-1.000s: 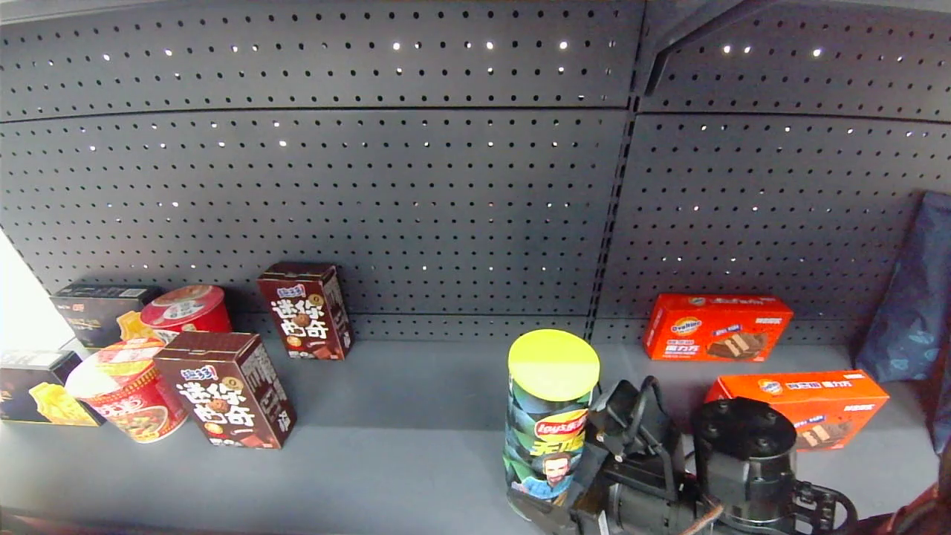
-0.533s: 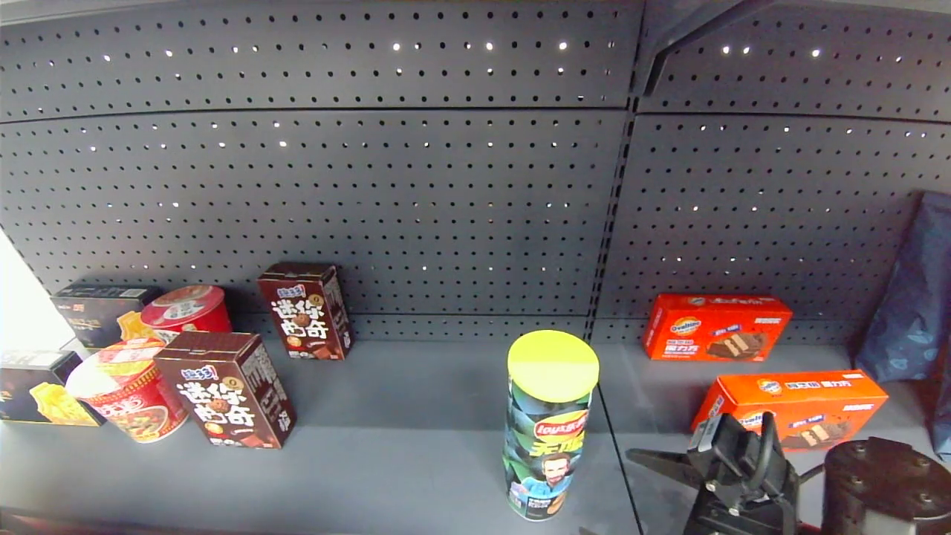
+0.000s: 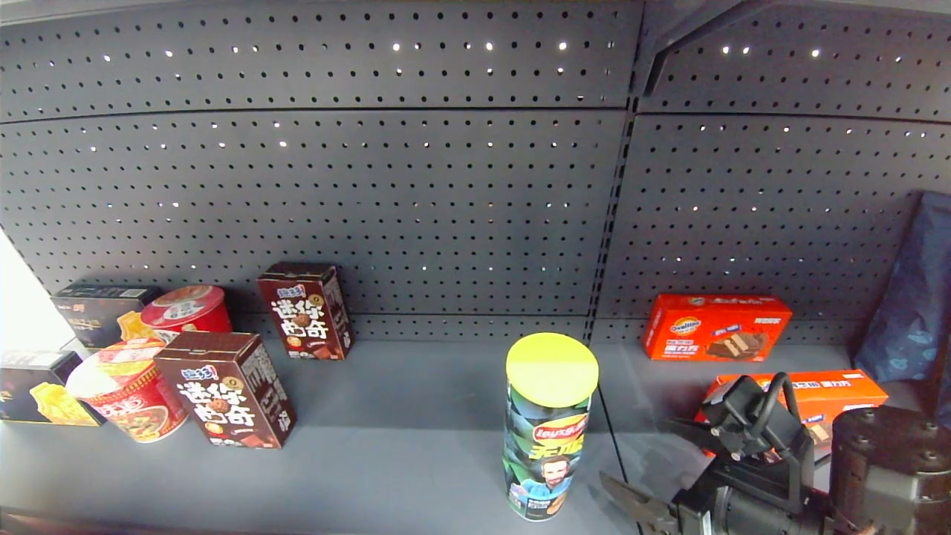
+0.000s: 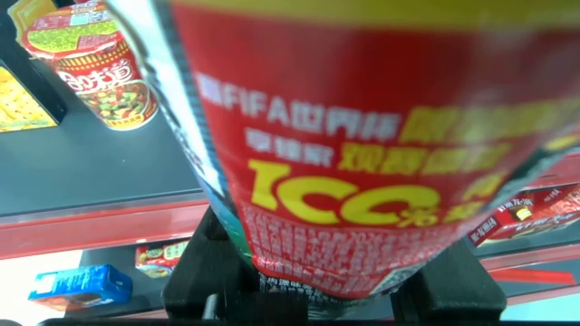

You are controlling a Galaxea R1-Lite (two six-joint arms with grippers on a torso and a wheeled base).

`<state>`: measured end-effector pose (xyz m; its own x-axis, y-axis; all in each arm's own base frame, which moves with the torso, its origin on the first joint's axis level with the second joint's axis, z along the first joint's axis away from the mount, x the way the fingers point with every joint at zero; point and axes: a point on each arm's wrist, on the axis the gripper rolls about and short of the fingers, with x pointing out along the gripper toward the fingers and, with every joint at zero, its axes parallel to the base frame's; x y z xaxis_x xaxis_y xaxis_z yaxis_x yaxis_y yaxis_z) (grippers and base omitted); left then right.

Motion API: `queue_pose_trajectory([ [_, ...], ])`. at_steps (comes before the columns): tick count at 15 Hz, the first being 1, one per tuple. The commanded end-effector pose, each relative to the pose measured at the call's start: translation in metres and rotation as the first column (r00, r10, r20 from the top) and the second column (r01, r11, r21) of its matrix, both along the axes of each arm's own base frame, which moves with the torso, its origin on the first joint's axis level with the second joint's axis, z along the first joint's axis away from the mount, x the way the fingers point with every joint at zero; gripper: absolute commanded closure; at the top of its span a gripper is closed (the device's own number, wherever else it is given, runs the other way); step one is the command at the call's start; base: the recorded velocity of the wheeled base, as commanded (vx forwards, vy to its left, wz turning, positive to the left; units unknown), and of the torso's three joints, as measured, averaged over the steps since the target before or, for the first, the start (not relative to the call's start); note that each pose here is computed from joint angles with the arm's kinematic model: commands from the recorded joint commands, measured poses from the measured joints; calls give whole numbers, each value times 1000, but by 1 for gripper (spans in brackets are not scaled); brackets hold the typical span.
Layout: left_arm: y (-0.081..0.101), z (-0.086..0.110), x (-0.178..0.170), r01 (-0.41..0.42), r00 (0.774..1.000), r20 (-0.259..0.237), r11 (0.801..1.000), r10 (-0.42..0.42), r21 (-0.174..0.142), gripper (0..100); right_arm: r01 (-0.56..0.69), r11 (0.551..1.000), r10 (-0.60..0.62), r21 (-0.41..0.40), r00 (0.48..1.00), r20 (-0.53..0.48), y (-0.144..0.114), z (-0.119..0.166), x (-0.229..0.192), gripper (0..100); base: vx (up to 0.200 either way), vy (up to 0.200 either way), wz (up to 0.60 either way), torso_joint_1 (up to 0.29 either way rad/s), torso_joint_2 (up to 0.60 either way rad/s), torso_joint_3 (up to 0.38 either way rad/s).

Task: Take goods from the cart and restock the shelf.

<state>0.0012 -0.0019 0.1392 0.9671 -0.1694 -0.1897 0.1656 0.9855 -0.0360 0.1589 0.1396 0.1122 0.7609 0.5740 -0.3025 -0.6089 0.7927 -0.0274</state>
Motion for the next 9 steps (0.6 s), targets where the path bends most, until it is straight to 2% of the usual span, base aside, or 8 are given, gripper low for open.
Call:
queue_pose_trajectory([
  [1, 0, 1, 0, 0, 1000, 4, 1000, 0, -1, 100, 16, 1000, -16, -11, 1000, -6, 10, -3, 12, 0, 0, 0, 0, 0, 0, 0],
  [4, 0, 2, 0, 0, 1000, 7, 1000, 0, -1, 100, 51, 998, -51, -33, 999, -15, 21, -10, 29, 0, 0, 0, 0, 0, 0, 0],
  [9, 0, 2, -1, 0, 1000, 7, 1000, 0, -1, 100, 43, 998, -44, -46, 999, -30, 23, -15, 30, 0, 0, 0, 0, 0, 0, 0],
])
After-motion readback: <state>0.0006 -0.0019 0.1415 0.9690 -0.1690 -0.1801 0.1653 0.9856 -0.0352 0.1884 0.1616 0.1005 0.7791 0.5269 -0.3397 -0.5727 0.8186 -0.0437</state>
